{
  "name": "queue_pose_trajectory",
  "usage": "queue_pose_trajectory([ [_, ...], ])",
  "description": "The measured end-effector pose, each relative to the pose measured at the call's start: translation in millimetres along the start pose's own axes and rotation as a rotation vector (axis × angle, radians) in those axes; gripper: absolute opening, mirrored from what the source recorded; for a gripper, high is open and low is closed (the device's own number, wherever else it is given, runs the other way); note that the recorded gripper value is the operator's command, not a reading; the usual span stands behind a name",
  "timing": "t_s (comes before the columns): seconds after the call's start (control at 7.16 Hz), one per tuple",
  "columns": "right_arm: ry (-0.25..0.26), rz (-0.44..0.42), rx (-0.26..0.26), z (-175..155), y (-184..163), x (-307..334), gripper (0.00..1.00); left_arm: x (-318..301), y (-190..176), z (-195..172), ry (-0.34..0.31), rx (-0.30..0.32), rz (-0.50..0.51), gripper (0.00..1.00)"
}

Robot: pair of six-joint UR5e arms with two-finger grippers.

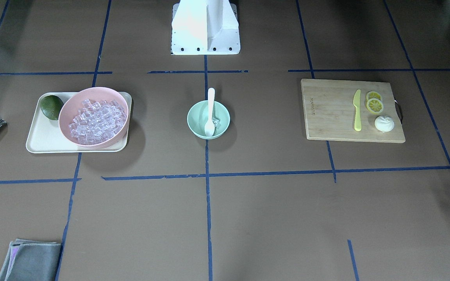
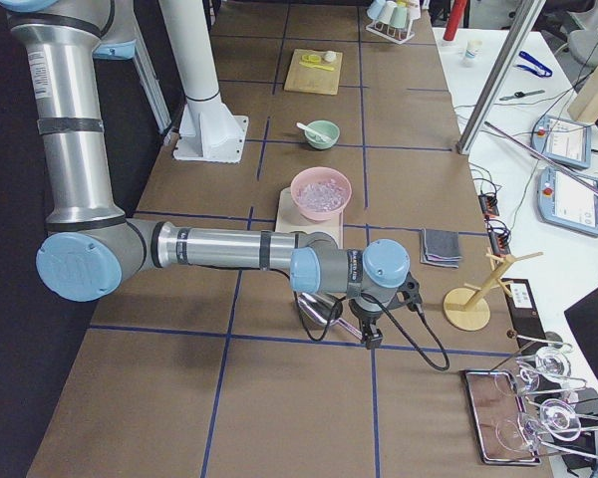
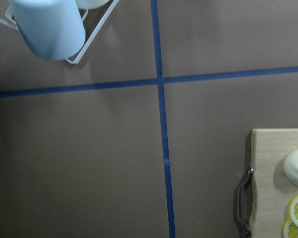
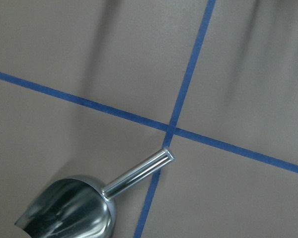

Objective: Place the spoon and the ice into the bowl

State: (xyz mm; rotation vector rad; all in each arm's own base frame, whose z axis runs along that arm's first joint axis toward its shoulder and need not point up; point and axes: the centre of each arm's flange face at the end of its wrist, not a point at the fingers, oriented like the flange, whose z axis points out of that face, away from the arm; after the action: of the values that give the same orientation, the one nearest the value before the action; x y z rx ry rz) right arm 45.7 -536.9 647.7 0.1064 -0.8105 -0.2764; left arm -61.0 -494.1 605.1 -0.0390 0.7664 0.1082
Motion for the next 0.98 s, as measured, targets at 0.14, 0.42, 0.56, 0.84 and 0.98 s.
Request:
queue_pose_trajectory([
  [0.14, -0.004, 0.011, -0.012, -6, -3, -9, 1.00, -2, 3, 4, 0.001, 0.004, 0.009, 1.00],
  [0.42, -0.004, 0.015, -0.026, -17, 9, -25, 1.00, 4, 4, 7, 0.002, 0.009, 0.030, 1.00],
  [0.56, 0.003, 0.011, -0.029, -20, 28, -32, 1.00, 9, 2, 6, 0.020, 0.016, 0.041, 1.00],
  [0.84, 0.019, 0.012, -0.037, -19, 50, -36, 1.00, 17, 0, 7, 0.076, 0.024, 0.047, 1.00],
  [0.98, 0.023, 0.016, -0.037, -19, 53, -36, 1.00, 16, 0, 9, 0.080, 0.021, 0.044, 1.00],
])
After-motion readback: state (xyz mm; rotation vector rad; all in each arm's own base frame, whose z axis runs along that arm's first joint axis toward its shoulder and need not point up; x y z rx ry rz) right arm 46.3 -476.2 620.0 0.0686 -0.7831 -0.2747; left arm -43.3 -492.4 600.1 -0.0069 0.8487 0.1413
